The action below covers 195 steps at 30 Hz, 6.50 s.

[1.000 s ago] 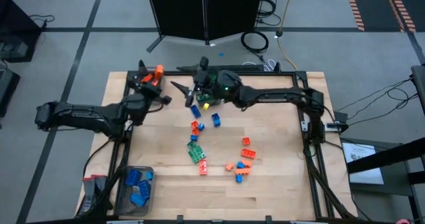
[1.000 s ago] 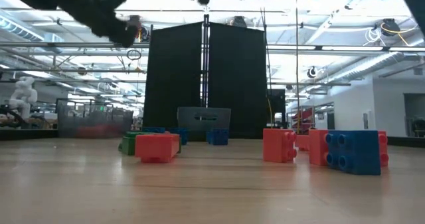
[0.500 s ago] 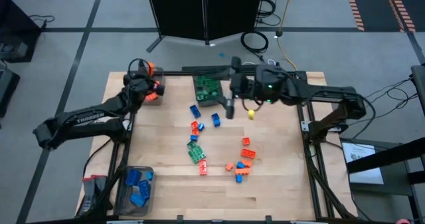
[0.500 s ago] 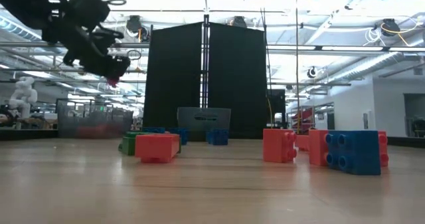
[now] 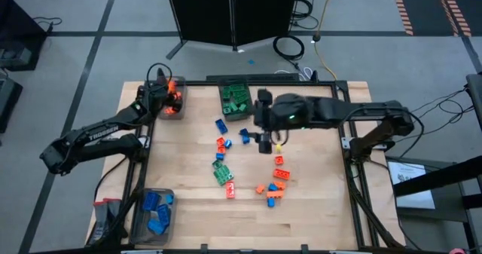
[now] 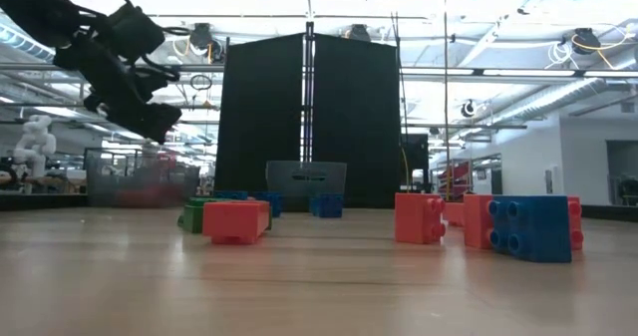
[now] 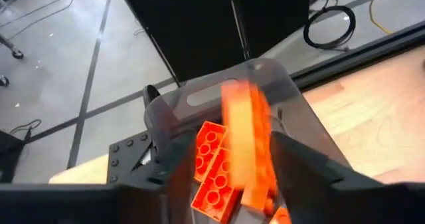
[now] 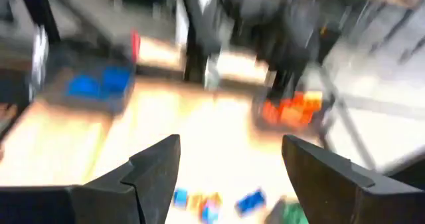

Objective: Sort blocks
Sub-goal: Put the orange game piece into the top left black transparent bin

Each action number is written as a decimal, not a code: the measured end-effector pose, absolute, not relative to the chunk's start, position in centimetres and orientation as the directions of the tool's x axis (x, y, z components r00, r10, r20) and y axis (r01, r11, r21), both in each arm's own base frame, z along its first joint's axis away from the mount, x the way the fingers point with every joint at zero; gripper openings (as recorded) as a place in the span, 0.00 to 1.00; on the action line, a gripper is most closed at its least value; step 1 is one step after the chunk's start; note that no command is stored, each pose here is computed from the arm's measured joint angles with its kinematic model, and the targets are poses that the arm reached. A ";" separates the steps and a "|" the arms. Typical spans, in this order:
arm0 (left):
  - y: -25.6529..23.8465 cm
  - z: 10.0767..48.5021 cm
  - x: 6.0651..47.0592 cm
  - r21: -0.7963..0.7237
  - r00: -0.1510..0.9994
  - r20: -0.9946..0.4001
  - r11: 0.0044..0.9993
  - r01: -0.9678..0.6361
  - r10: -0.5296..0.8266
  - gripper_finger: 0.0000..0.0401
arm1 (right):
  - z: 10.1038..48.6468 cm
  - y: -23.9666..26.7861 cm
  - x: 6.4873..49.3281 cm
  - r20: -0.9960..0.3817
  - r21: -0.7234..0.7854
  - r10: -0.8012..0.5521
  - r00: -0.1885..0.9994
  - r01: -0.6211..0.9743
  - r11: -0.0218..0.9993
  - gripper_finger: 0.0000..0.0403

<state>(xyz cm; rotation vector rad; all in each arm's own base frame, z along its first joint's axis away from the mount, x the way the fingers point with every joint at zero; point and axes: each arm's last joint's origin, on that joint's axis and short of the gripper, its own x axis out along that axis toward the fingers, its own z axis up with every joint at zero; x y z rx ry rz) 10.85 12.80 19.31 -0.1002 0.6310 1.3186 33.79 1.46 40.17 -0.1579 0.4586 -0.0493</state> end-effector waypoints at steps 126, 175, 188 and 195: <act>-0.4 20.3 16.3 0.048 0.863 -0.503 0.999 -0.015 0.037 0.69 | 19.6 12.2 39.9 -0.954 -0.123 0.039 0.298 -0.507 0.853 0.44; -0.4 20.1 16.2 0.063 0.851 -0.523 0.998 -0.006 0.039 0.69 | 14.2 11.9 40.8 -0.989 -0.104 -0.009 0.148 -0.650 0.753 0.19; 0.8 20.7 15.7 0.228 0.792 -0.439 0.905 -0.359 0.425 0.69 | 23.5 6.4 45.9 -0.686 -0.401 -0.104 0.720 -0.255 0.880 0.19; 0.7 22.7 14.9 0.227 0.870 -0.303 0.916 -0.331 0.390 0.69 | 27.4 1.9 47.4 -0.420 -0.508 -0.163 0.893 -0.082 0.857 0.19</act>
